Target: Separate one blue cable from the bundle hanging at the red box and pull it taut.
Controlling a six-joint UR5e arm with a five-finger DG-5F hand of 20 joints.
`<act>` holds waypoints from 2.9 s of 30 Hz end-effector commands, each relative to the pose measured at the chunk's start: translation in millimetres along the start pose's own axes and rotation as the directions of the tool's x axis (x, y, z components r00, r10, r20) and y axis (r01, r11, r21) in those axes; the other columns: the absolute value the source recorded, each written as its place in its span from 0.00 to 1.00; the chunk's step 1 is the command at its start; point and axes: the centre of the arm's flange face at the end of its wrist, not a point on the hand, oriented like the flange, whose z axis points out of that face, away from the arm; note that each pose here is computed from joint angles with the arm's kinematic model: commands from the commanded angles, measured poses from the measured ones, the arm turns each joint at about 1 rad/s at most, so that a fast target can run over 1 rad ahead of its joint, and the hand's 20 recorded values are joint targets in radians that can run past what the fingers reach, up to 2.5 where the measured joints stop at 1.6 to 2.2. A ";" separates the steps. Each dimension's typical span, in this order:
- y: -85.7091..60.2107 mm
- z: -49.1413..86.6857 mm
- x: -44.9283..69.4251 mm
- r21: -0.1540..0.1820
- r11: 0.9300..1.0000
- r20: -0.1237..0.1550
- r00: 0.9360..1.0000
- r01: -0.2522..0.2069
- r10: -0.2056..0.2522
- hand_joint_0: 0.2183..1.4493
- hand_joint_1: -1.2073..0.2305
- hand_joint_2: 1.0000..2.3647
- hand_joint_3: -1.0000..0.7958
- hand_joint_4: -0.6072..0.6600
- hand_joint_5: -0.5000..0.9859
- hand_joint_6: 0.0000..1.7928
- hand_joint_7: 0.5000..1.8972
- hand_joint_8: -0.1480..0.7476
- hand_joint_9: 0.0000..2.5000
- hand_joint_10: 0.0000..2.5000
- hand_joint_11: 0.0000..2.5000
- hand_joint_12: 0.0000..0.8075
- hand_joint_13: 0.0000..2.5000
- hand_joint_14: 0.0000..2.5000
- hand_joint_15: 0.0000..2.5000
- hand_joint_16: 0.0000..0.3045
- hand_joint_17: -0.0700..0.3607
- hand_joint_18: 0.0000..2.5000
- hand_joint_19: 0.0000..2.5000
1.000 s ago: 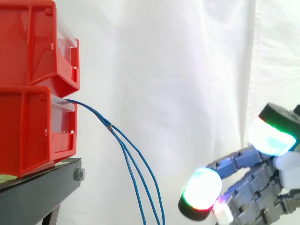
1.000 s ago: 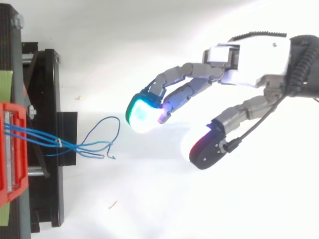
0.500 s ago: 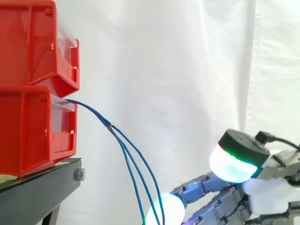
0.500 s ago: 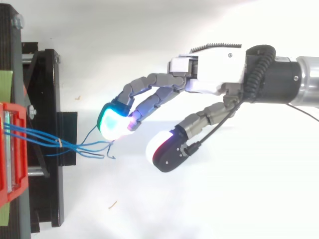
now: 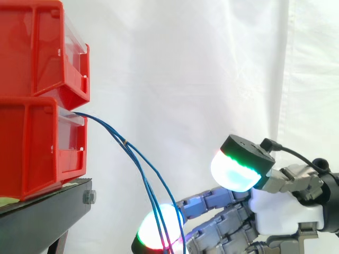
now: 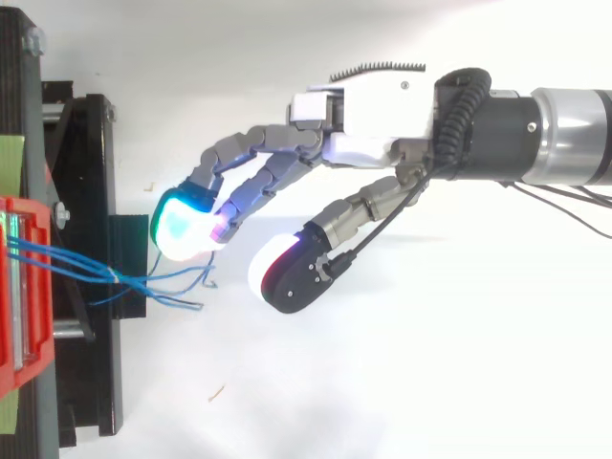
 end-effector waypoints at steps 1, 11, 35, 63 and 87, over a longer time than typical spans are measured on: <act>5.3 2.2 -5.3 -0.018 1.000 -0.003 1.000 0.001 -0.002 0.25 0.35 0.00 0.28 0.66 0.21 0.28 0.19 0.47 0.29 0.00 0.11 0.39 0.25 0.00 0.07 0.10 0.33 0.21 0.08; 12.1 6.4 -14.7 -0.042 0.999 -0.017 1.000 0.021 -0.022 0.25 0.35 0.00 0.28 0.66 0.22 0.28 0.19 0.47 0.29 0.00 0.11 0.39 0.25 0.00 0.07 0.10 0.33 0.21 0.08; 9.8 33.9 -23.6 -0.061 0.998 -0.098 0.995 -0.011 0.005 0.28 0.32 0.00 0.28 0.67 0.23 0.28 0.33 0.46 0.32 0.00 0.17 0.39 0.27 0.00 0.09 0.10 0.32 0.22 0.10; 19.0 43.1 -19.0 -0.164 0.985 -0.113 0.993 -0.055 0.037 0.28 0.34 0.00 0.28 0.67 0.23 0.28 0.31 0.46 0.31 0.01 0.16 0.39 0.27 0.00 0.09 0.10 0.33 0.22 0.10; -28.2 54.3 -17.0 -0.204 0.978 -0.128 0.992 -0.051 0.025 0.27 0.36 0.00 0.28 0.68 0.23 0.28 0.30 0.47 0.32 0.00 0.17 0.40 0.28 0.00 0.10 0.10 0.33 0.23 0.11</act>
